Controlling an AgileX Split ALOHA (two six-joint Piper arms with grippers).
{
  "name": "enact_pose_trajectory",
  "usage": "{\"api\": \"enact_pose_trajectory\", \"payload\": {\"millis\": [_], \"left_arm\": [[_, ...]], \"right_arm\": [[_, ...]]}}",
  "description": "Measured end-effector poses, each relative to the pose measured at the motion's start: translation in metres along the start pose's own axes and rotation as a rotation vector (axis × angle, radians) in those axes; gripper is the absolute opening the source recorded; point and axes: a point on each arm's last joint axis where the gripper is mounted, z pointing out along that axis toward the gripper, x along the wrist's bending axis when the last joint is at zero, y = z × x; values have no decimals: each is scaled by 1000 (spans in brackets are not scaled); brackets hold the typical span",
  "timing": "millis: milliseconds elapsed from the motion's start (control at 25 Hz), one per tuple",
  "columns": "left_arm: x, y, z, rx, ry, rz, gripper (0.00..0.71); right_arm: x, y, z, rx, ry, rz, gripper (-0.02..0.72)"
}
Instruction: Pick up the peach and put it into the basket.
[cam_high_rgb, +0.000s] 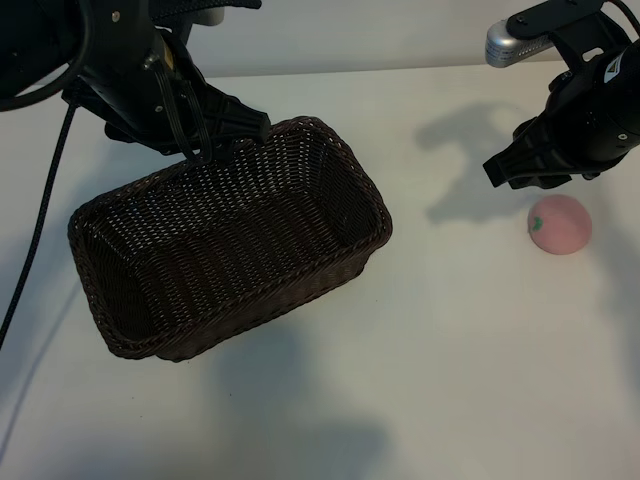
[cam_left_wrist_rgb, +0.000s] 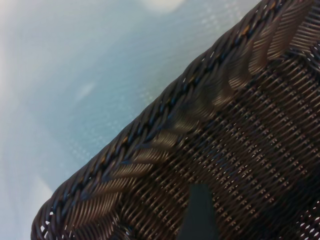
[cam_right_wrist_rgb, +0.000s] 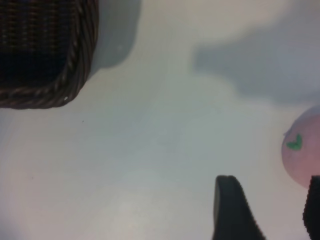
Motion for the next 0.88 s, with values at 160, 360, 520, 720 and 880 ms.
{"api": "enact_pose_trajectory", "payload": {"millis": [160,360,520,720,880], "left_arm": [[0,0,0,0,0,0,586],[0,0,0,0,0,-1,586],[0,0,0,0,0,-5,586],[0,0,0,0,0,-5,586],[-1,3,0,-34,-11,-5,586]], "right_arm": [[0,0,0,0,0,0,346],[0,0,0,0,0,0,322],[0,0,0,0,0,0,302],[0,0,0,-1,0,0,279],[-1,3,0,-32,-6,0,262]]}}
